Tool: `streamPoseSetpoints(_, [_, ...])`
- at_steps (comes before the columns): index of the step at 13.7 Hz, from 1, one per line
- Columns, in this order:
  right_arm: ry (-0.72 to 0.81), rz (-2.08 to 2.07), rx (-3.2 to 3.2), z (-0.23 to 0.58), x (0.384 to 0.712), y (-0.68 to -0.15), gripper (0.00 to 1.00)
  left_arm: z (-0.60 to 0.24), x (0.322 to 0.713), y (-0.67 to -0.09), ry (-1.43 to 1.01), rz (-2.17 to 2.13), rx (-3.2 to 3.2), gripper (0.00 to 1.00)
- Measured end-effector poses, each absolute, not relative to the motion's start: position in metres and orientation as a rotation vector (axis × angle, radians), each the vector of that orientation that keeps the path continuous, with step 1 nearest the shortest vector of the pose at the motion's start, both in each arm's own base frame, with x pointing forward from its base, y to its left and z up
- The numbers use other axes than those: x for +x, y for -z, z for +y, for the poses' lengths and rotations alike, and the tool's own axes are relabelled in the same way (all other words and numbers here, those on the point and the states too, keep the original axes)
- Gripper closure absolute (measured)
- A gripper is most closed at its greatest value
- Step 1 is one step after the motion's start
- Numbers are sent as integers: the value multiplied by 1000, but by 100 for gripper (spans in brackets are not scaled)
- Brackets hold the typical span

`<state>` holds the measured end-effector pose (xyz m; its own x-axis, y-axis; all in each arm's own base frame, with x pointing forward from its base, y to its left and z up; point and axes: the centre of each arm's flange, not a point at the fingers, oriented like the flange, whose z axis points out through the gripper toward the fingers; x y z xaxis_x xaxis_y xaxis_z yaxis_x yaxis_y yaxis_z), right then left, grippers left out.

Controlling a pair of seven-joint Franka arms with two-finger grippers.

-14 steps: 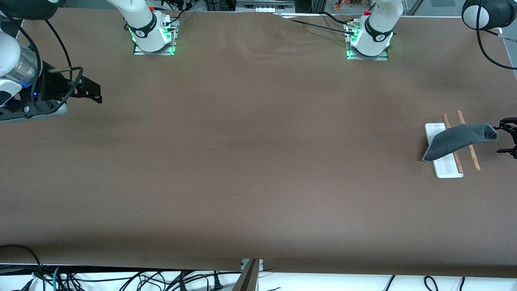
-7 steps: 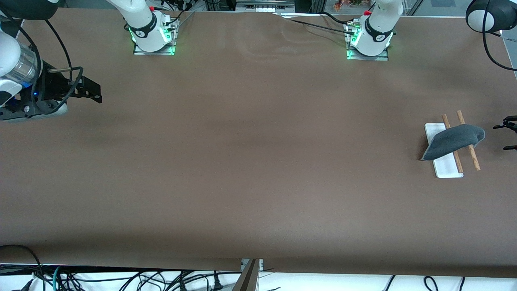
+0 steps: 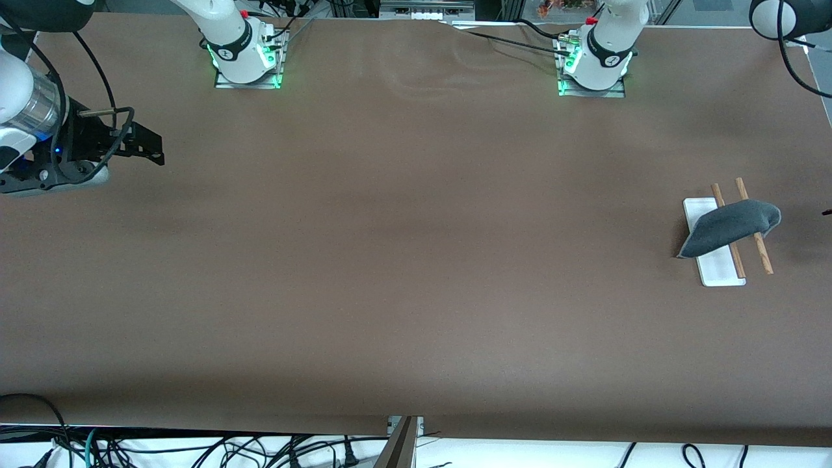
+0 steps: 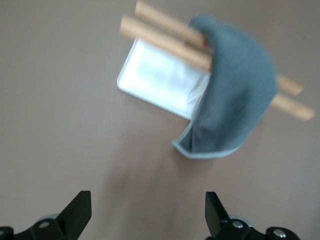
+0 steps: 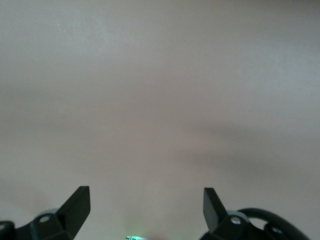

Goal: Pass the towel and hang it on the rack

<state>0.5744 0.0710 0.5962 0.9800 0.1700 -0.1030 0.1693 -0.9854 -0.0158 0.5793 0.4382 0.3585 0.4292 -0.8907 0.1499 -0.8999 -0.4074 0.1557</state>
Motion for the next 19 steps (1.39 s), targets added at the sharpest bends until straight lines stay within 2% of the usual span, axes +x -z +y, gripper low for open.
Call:
streamPoseSetpoints(3, [-164,-268,-3119,71,574,-596,0,369,600,-434,24,-1560,2485,0])
streamPoseSetpoints(5, [-164,-268,-3119,71,574,-596,0,312,618,-461,84,-1479,2531,0])
streamPoseSetpoints(11, [-165,-268,-3119,71,574,-596,0,166,658,-476,218,-1221,2649,0])
streamPoseSetpoints(14, [-165,-269,-3119,71,574,-596,0,125,660,-494,237,-1074,2729,0])
streamPoseSetpoints(17, [-165,-269,-3119,72,574,-596,0,79,644,-522,257,-656,2859,0])
streamPoseSetpoints(19, [-166,-269,-3119,72,574,-596,0,46,629,-534,282,-539,2965,0])
